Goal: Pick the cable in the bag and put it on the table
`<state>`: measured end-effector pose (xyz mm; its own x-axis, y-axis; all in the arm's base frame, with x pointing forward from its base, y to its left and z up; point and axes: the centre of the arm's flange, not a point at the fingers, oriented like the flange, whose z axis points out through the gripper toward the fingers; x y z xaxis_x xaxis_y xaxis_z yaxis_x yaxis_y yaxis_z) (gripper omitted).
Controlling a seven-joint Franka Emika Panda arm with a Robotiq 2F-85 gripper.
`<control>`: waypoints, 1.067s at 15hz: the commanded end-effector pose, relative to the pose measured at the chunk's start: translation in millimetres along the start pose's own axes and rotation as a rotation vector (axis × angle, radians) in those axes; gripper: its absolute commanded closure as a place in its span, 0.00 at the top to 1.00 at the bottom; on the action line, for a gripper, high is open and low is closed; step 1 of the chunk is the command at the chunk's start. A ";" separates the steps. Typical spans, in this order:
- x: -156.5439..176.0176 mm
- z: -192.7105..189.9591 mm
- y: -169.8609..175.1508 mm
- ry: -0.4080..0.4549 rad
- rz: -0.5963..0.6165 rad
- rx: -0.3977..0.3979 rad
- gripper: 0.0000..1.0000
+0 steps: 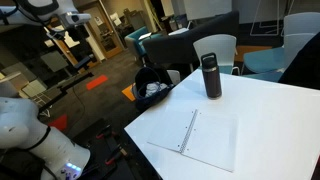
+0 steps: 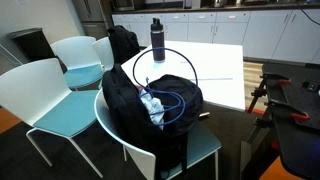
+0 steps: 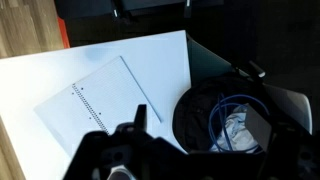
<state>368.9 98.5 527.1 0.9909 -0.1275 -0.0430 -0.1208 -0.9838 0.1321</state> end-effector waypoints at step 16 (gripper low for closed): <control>97.2 83.0 -23.6 0.080 -0.480 0.000 1.00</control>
<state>423.5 105.1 473.5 0.9775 0.2099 -0.0231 0.2111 -0.9686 0.1312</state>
